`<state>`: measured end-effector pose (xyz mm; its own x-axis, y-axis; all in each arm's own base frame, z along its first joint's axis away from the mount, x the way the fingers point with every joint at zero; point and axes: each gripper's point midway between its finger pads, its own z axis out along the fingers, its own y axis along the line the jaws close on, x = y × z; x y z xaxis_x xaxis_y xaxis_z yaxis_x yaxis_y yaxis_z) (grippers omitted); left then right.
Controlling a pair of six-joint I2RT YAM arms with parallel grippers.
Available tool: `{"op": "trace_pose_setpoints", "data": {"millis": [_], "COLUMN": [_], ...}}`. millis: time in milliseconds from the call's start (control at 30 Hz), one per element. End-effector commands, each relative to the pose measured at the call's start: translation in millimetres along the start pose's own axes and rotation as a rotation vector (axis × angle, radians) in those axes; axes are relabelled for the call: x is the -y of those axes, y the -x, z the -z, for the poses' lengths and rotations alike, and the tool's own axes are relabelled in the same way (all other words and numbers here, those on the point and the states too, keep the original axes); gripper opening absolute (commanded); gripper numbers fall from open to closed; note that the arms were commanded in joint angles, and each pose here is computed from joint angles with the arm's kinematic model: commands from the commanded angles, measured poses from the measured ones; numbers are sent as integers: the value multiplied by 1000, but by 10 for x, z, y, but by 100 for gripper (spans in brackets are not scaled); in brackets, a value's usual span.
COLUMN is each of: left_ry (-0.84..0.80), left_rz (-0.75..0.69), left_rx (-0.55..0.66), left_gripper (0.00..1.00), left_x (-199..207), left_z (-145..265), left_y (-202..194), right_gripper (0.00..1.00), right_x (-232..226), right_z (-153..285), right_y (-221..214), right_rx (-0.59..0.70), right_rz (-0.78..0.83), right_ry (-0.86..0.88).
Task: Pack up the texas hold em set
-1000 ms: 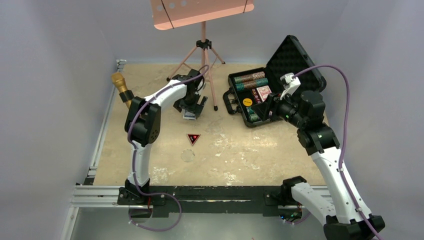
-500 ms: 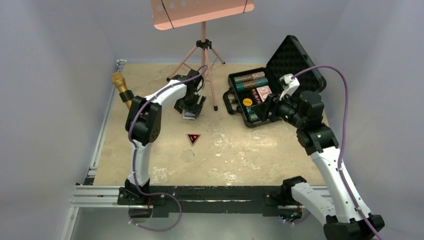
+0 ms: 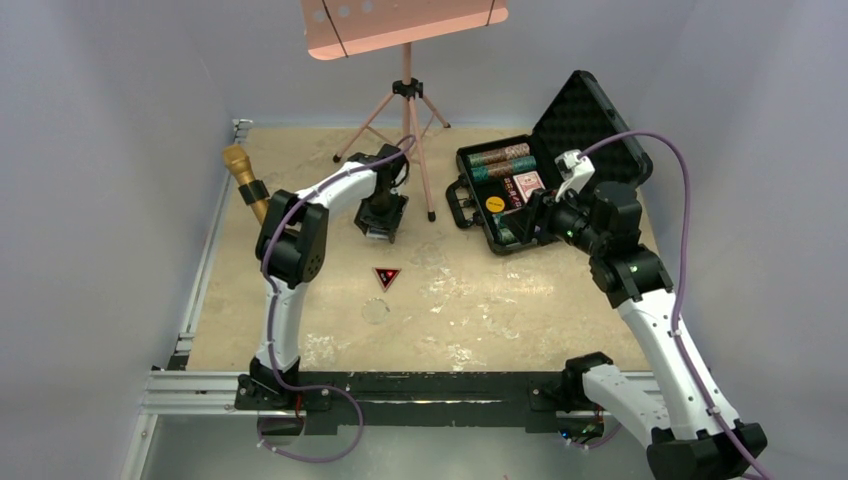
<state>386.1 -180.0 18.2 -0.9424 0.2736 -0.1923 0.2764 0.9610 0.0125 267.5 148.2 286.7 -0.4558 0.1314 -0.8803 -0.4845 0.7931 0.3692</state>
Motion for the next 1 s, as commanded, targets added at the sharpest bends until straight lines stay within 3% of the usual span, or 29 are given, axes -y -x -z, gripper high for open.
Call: {"op": "trace_pose_setpoints", "data": {"millis": [0,100,133,300,467,600,700,800,967], "left_ry": [-4,-17,-15,-18,-87,-185,-315,-408,-444], "left_rz": [6,3,1,-44,-172,-430,-622,-705,-773], "left_rx": [25,88,123,336,497,568,627,695,703], "left_gripper": [34,2,0,0,0,0,0,0,0], "left_x": [17,28,22,65,289,683,955,1139,1251], "left_z": [-44,112,218,1010,1674,1905,1936,2083,2140], "left_y": [48,78,94,19,-407,-912,-1274,-1437,-1560], "right_gripper": [57,57,58,60,60,60,61,61,61], "right_x": [-5,-2,-19,-68,-251,-596,-790,-909,-1022], "right_z": [-24,-50,-62,-140,-188,-171,-145,-139,-153], "right_y": [24,-3,-11,-65,-149,-192,-219,-309,-512], "right_rx": [15,11,10,-20,-88,-162,-212,-263,-336], "right_rz": [-6,-20,-28,-76,-127,-211,-197,-195,-207], "right_ry": [3,8,20,61,178,365,405,425,449]}}
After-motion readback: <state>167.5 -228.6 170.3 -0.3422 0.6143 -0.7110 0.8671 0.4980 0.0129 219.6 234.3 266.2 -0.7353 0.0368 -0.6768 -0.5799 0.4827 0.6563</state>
